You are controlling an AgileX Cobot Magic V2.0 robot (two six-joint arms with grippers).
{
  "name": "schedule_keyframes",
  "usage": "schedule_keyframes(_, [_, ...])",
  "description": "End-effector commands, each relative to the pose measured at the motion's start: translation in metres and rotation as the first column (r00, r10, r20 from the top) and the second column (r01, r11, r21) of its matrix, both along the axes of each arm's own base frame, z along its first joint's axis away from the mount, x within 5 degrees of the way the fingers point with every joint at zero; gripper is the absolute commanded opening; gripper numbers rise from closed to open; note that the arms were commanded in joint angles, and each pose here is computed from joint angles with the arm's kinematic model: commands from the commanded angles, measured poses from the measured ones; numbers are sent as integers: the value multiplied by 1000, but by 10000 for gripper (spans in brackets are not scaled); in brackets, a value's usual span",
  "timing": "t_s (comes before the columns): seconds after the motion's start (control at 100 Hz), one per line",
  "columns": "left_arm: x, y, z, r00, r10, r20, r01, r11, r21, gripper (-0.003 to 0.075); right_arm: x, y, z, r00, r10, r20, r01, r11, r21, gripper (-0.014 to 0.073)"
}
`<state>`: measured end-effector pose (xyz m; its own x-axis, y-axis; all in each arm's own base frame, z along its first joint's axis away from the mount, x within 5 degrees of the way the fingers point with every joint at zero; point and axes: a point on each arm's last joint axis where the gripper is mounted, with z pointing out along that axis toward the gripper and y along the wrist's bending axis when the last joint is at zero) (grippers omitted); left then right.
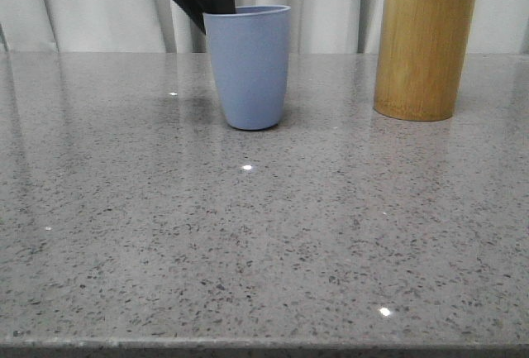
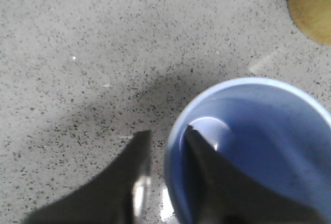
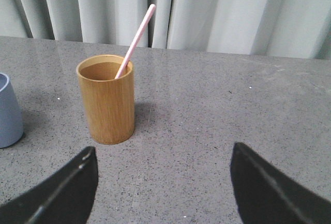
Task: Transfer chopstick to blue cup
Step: 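Set the blue cup down beside the bamboo cup and release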
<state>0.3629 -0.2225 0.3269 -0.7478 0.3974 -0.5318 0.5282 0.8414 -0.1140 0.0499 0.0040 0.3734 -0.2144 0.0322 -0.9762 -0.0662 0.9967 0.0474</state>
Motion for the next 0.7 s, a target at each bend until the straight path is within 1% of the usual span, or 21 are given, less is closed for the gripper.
schedule_keyframes(0.0, [-9, -2, 32, 997, 5, 77, 1, 996, -88, 411, 2, -1, 16, 995, -7, 96, 8, 1000, -8, 540])
schedule_keyframes(0.02, [-9, -2, 32, 997, 5, 75, 2, 996, -89, 454, 2, -1, 16, 995, -7, 96, 8, 1000, -8, 540])
schedule_keyframes(0.07, [-9, -2, 32, 997, 5, 72, 2, 996, -95, 532, 2, -1, 16, 995, -7, 96, 8, 1000, -8, 540])
schedule_keyframes(0.14, [-9, -2, 33, 997, 5, 72, 2, 995, -97, 589, 2, -1, 16, 995, -7, 96, 8, 1000, -8, 540])
schedule_keyframes(0.3, [-12, -1, 42, 997, -2, 72, 9, 995, -97, 592, 2, -1, 16, 995, -7, 96, 8, 1000, -8, 540])
schedule_keyframes(0.41, [-15, 1, 57, 995, 1, 98, 10, 994, -113, 589, 2, -1, 16, 995, -10, 96, 11, 1000, -13, 540])
schedule_keyframes(0.48, [-18, 6, 67, 992, 31, 119, -14, 990, -143, 589, 2, -1, 16, 995, -10, 96, 12, 1000, -14, 540])
schedule_keyframes(0.6, [-25, 20, 89, 982, 60, 180, -29, 985, -170, 589, 2, -1, 16, 995, -10, 96, 12, 1000, -14, 540])
schedule_keyframes(0.69, [-28, 39, 102, 972, 96, 216, -62, 985, -160, 587, 2, -1, 16, 995, -10, 96, 12, 1000, -14, 540])
